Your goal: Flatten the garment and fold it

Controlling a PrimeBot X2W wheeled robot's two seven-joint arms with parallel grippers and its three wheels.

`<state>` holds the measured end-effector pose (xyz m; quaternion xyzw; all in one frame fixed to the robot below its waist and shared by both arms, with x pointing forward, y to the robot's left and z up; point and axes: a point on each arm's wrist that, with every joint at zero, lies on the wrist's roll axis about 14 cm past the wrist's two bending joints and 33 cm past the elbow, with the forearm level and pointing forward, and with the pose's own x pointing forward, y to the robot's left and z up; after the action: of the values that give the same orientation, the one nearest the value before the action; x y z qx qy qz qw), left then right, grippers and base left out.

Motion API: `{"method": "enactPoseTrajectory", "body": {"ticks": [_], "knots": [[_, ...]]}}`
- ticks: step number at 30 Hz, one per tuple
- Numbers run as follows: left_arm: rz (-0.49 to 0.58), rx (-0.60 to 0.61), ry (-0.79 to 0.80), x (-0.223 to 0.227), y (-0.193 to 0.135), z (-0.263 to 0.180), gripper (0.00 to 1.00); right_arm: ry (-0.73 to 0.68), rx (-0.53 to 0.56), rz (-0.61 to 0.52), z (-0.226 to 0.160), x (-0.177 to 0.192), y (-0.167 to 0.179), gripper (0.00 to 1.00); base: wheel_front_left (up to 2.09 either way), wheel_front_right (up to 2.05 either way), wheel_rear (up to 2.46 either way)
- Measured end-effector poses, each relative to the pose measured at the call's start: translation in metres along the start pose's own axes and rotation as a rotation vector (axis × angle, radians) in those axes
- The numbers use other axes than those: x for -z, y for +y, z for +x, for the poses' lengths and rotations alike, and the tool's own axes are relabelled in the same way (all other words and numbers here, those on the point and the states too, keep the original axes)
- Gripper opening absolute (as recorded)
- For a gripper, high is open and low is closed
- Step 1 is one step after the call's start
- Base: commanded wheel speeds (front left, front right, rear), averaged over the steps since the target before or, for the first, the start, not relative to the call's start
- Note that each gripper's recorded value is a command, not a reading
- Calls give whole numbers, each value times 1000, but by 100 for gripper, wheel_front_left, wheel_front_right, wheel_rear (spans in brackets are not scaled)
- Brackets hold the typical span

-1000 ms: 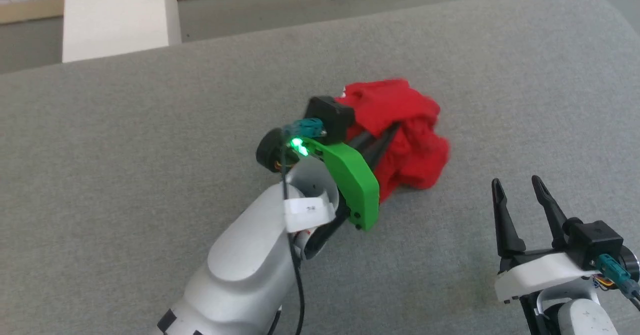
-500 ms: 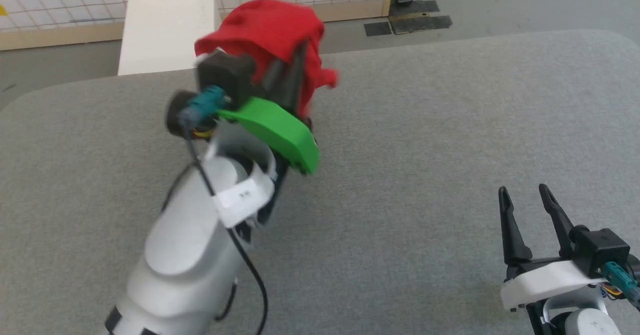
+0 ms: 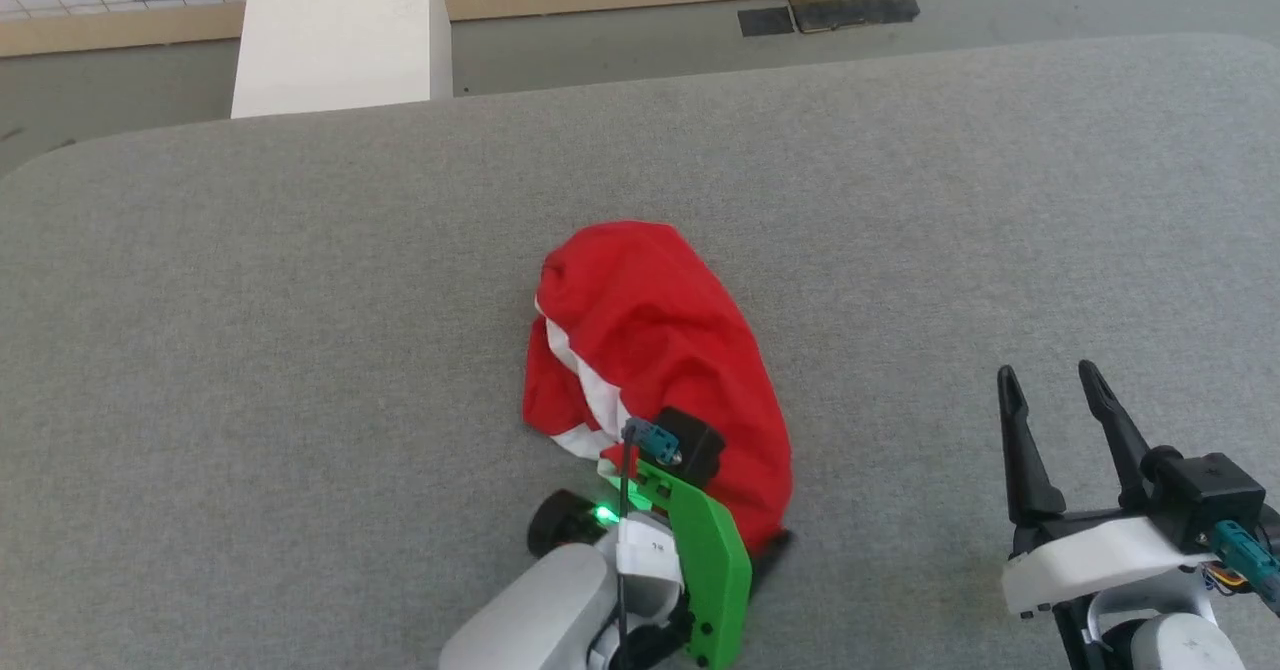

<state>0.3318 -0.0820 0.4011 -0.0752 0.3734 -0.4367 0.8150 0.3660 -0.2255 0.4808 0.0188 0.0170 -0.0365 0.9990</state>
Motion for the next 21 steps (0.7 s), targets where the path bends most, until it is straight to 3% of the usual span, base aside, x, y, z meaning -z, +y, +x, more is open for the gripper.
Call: {"method": "enactPoseTrajectory", "body": {"ticks": [10, 15, 21], "knots": [[-123, 79, -295, -60, -18, -30, 100, -32, -38, -1, 5, -11, 12, 100, 0, 0, 0], [-145, -30, -514, -87, 6, -74, 100, -68, -89, -7, 7, -25, 29, 100, 0, 0, 0], [-87, -303, -851, -108, 55, -151, 100, -94, -220, -40, 7, -39, 73, 100, 0, 0, 0]]}}
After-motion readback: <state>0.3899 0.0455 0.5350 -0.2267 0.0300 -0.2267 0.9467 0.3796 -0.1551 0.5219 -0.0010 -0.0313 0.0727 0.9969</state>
